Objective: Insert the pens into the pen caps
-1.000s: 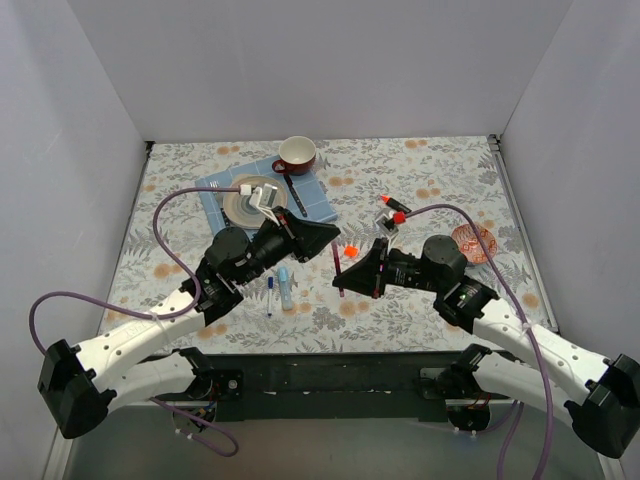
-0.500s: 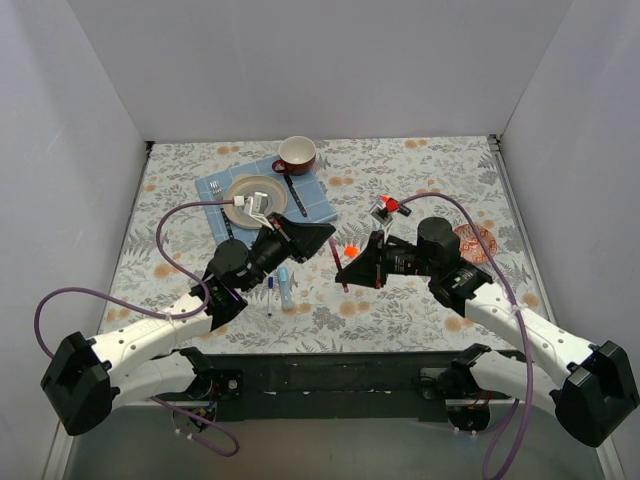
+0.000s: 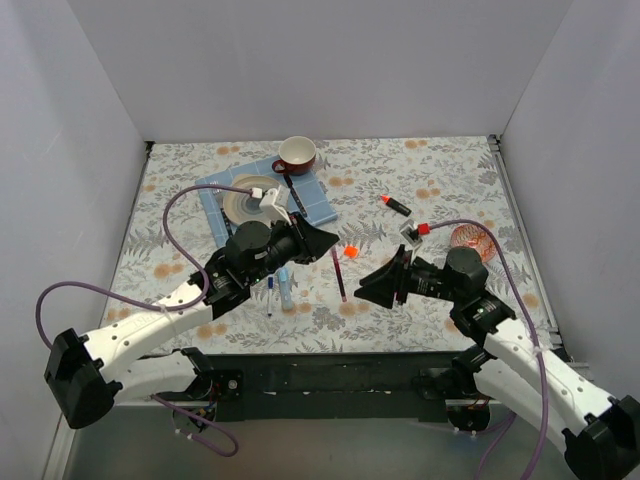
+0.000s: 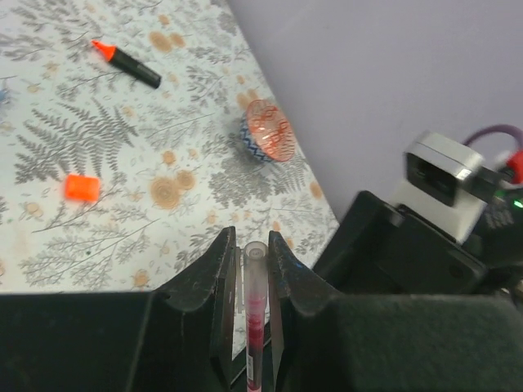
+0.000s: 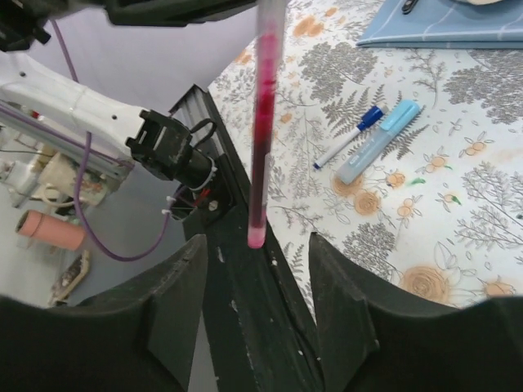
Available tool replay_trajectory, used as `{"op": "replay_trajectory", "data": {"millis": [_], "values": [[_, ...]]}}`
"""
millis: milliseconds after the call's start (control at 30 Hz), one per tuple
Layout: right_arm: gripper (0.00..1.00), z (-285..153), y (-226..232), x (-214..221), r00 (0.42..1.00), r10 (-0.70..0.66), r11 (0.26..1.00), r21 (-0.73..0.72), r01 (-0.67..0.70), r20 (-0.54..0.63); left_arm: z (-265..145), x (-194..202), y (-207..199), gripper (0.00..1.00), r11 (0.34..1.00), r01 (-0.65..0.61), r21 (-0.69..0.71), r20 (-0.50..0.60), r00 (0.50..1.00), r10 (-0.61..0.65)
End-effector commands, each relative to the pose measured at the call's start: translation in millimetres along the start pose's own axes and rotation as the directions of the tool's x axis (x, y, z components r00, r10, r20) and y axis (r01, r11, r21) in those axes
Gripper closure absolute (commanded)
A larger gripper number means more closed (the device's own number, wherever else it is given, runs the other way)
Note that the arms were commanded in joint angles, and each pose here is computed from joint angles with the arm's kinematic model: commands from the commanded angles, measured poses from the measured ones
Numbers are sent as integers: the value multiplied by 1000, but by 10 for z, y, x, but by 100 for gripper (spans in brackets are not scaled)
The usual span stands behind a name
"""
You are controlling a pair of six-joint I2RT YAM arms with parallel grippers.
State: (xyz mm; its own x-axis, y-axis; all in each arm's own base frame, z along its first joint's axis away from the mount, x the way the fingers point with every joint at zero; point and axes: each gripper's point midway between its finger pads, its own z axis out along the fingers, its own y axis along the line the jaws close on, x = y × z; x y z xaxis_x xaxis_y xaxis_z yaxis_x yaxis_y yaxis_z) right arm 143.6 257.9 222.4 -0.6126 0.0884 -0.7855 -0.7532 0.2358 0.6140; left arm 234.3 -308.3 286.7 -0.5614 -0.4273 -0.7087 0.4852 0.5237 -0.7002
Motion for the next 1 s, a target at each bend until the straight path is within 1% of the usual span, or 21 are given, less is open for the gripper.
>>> {"op": "replay_trajectory", "data": {"millis": [0, 33, 67, 100, 167, 200, 233, 267, 333, 400, 467, 600, 667, 700, 767, 833, 900, 967], "values": [[38, -207, -4, 82, 999, -30, 997, 78, 28, 18, 100, 37, 391, 100, 980, -57, -192, -51, 998, 48], [36, -239, -28, 63, 999, -34, 994, 109, 30, 34, 121, 72, 478, 100, 972, -64, -225, -64, 997, 51], [29, -297, 2, 66, 998, -38, 992, 119, 32, 44, 156, 92, 546, 100, 966, -68, -249, -70, 996, 52], [27, -323, -5, 87, 999, -29, 991, 133, 23, 42, 193, 102, 667, 100, 954, -60, -295, -67, 997, 42], [24, -374, 1, 70, 998, -30, 987, 159, 22, 50, 294, 276, 919, 100, 929, -66, -365, -120, 992, 23], [23, -383, 2, 71, 998, -31, 986, 165, 23, 47, 321, 299, 1021, 100, 917, -59, -395, -127, 992, 9], [23, -392, -16, 71, 998, -28, 984, 177, 20, 48, 375, 417, 1194, 100, 893, -72, -444, -166, 986, -3], [23, -399, 3, 49, 998, -31, 984, 177, 21, 50, 391, 461, 1283, 100, 880, -83, -467, -183, 983, -4], [23, -400, 3, 49, 998, -30, 984, 179, 21, 48, 403, 507, 1528, 100, 840, -128, -528, -221, 975, 10], [23, -397, 33, 12, 998, -38, 985, 172, 28, 54, 465, 552, 1736, 100, 806, -150, -573, -260, 965, -5], [23, -393, 29, -2, 998, -38, 984, 175, 28, 54, 480, 655, 1884, 100, 777, -182, -602, -313, 950, -20], [23, -386, 64, -58, 996, -50, 986, 164, 38, 69, 457, 828, 2080, 100, 743, -207, -636, -367, 928, -56], [23, -379, 63, -81, 996, -51, 985, 166, 38, 75, 452, 890, 2153, 100, 729, -204, -653, -376, 923, -79], [23, -376, 60, -92, 996, -51, 985, 170, 38, 75, 425, 967, 2228, 100, 712, -210, -670, -391, 915, -98], [24, -399, -63, -122, 995, -43, 970, 241, 20, 91, 403, 999, 2287, 100, 695, -206, -689, -392, 913, -118], [24, -455, -239, -238, 987, -54, 937, 349, -1, 148, 368, 1025, 2349, 100, 673, -216, -708, -395, 910, -123], [25, -477, -282, -369, 980, -84, 921, 390, 7, 180, 346, 1000, 2389, 91, 653, -214, -727, -379, 917, -122], [25, -486, -348, -569, 973, -133, 890, 454, 34, 188, 365, 968, 2361, 76, 658, -210, -723, -376, 919, -121]]}}
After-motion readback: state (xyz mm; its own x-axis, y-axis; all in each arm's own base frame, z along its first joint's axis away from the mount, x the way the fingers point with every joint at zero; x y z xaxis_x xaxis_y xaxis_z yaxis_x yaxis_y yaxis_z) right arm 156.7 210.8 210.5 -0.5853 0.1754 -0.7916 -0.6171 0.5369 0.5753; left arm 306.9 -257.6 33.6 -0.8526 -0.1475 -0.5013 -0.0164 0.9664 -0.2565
